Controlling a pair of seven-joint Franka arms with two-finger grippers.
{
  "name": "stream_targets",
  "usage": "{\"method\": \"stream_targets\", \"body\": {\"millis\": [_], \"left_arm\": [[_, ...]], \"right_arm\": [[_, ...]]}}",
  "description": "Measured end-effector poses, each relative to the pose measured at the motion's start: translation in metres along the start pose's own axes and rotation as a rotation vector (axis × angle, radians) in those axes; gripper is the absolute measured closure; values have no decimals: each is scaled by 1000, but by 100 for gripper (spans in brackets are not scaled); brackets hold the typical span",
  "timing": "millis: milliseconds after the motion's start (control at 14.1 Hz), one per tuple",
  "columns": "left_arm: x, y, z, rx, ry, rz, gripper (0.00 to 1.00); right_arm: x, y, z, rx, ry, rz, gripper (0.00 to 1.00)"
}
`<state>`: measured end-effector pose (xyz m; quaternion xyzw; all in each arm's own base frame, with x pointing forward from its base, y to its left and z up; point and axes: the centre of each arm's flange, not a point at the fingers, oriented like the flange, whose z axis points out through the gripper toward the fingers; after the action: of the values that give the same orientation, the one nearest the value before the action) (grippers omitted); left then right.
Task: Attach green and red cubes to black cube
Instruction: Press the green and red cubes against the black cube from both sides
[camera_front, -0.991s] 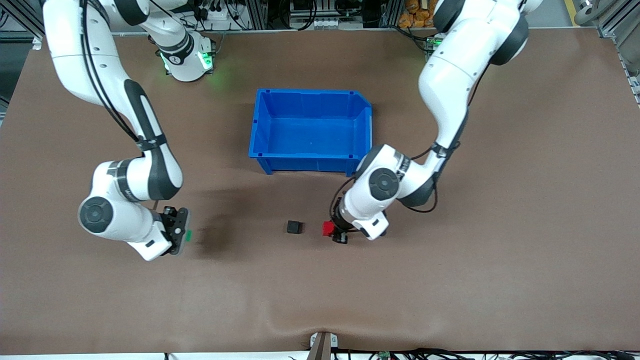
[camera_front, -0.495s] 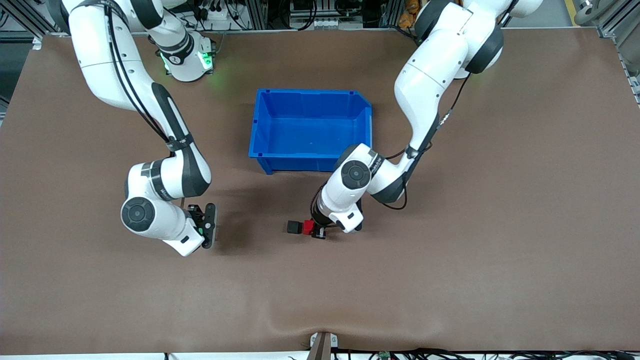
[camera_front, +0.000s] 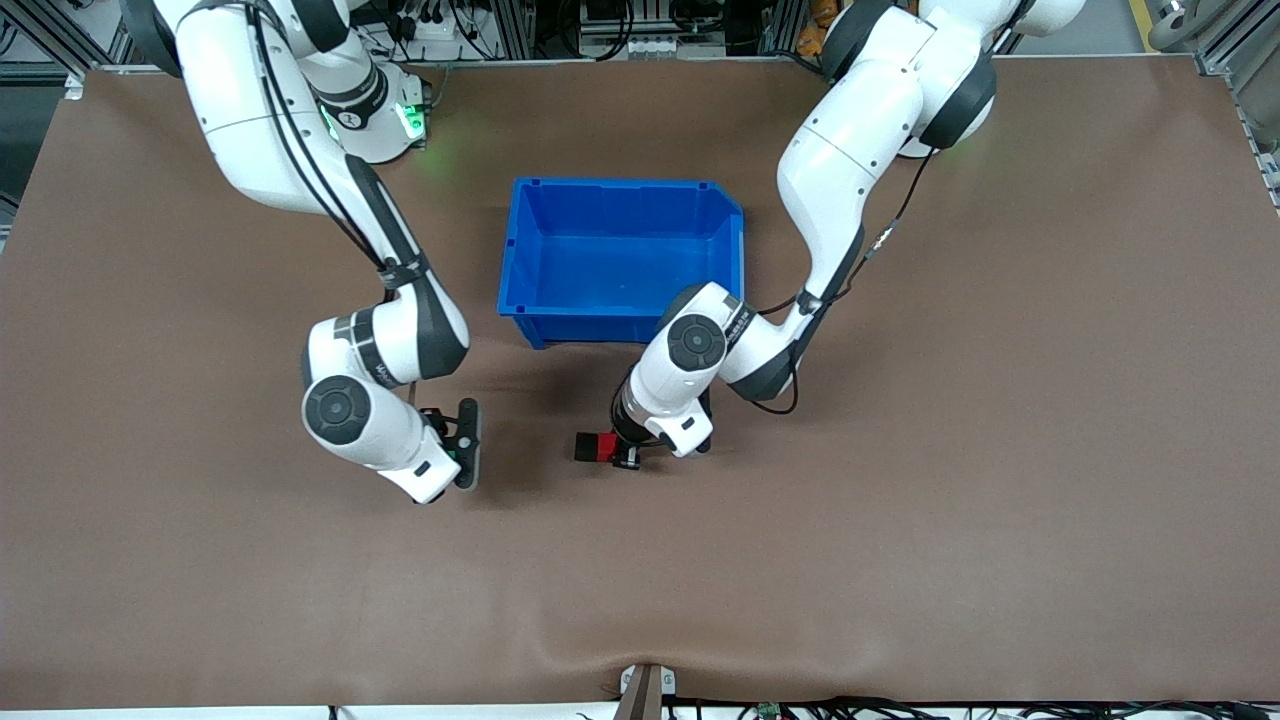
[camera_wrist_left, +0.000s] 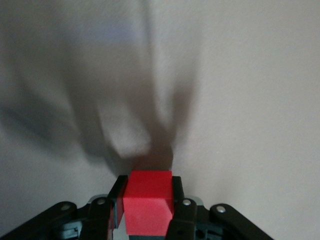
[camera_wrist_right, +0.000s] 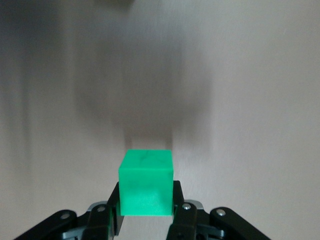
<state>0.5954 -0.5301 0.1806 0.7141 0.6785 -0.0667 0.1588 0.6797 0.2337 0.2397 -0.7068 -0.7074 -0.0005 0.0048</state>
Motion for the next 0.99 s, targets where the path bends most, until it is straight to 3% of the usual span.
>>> {"method": "stream_targets", "body": {"millis": [354,637,920,991], "left_arm": [[-1,-2,-6,70,58,-29,60],[7,0,-19,148,119,-37,60],[7,-2,-18,162,128,-36,60],[7,-2,-18,162,128,-36,56]], "right_arm": [[71,-7,0,-35,13,19,60],[87,-9,12,-32,9,46,60],[116,-25,18,-25,7,50,60],[124,-29,19,-24,6,49,60]]}}
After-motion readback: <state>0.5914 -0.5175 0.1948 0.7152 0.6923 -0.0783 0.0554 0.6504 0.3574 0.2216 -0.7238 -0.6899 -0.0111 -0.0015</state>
